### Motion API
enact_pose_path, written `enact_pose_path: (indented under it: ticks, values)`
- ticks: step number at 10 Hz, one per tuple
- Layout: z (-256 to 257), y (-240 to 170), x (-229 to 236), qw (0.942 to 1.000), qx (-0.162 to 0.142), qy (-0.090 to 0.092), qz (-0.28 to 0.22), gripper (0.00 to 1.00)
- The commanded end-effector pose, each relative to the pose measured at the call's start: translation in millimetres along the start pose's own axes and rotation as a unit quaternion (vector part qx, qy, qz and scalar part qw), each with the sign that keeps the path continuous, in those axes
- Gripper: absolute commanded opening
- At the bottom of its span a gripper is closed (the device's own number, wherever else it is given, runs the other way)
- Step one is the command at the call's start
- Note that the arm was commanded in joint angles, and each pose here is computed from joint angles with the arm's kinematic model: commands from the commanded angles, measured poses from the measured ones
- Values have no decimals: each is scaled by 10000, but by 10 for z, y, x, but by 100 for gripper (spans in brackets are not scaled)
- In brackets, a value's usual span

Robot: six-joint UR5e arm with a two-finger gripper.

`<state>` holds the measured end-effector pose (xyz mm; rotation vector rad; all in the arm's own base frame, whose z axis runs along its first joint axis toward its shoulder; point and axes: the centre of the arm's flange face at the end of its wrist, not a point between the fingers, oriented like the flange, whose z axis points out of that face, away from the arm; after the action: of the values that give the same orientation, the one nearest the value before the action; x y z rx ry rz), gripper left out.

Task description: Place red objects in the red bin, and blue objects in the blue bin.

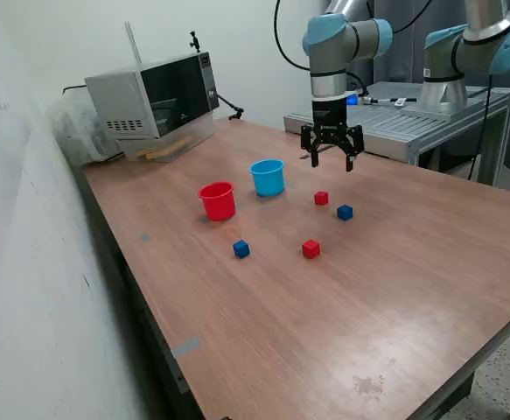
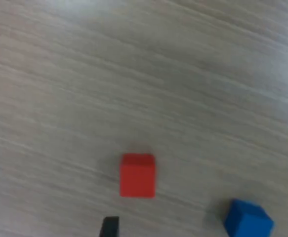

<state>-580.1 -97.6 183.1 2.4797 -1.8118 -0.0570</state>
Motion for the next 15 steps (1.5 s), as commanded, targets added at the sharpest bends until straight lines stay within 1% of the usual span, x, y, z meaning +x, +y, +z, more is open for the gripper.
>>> enact_pose_path:
  ticks: [1,3,5,7,11,12,15]
  values:
    - [228,-59,-164,9999,105,-45,-117,100]
    - [389,-42,-188,9997,201,-94,-116,100]
    - [463,-24,-171,9997,184,-109,-140,100]
    - [611,-33,-172,9995,279,-59,-137,100]
    - [726,-21,-200,9996,262,-59,-122,100]
    - [758,-22,-201,9995,290,-47,-121,0]
    - [687,139,-286,9998,143,-112,-110,0]
